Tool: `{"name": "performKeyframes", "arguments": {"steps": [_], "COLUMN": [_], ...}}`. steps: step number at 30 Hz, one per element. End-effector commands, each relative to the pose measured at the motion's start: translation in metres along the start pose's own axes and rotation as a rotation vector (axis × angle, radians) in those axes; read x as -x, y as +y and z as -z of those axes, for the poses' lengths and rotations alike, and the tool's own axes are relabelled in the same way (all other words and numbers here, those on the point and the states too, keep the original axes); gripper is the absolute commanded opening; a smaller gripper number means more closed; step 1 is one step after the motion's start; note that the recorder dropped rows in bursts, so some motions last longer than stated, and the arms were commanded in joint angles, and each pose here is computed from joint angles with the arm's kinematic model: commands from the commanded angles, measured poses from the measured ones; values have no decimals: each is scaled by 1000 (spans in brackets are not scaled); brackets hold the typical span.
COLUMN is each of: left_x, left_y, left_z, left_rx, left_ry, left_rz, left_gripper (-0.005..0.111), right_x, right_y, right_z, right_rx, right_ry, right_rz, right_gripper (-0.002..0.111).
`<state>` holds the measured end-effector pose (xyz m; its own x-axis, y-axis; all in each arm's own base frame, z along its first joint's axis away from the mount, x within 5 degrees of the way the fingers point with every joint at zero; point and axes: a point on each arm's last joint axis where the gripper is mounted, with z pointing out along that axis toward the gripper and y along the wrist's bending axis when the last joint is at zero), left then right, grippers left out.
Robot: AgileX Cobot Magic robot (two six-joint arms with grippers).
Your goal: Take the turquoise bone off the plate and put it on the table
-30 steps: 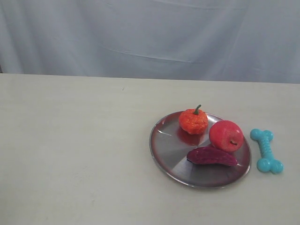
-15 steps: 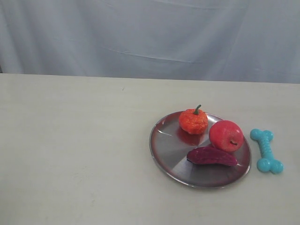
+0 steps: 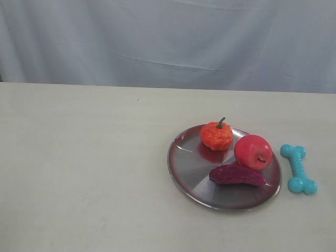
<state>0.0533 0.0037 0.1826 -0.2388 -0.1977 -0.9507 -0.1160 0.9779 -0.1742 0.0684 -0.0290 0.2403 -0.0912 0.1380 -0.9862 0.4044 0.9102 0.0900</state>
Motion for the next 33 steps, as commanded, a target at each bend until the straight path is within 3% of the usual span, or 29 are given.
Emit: {"name": "performKeyframes", "arguments": {"steps": [1, 10, 33], "left_x": [0, 0, 0], "left_y": [0, 0, 0], "left_z": [0, 0, 0], "left_rx": [6, 6, 6], "left_ry": [-5, -5, -5], "left_rz": [-3, -3, -3], "left_gripper": [0, 0, 0], "right_x": [-12, -25, -35], "right_y": [-2, 5, 2], "right_z": [2, 11, 13], "right_rx": [-5, 127, 97], "right_ry": [-58, -121, -164], "right_rz": [19, 149, 201], "right_gripper": [-1, -1, -1]}}
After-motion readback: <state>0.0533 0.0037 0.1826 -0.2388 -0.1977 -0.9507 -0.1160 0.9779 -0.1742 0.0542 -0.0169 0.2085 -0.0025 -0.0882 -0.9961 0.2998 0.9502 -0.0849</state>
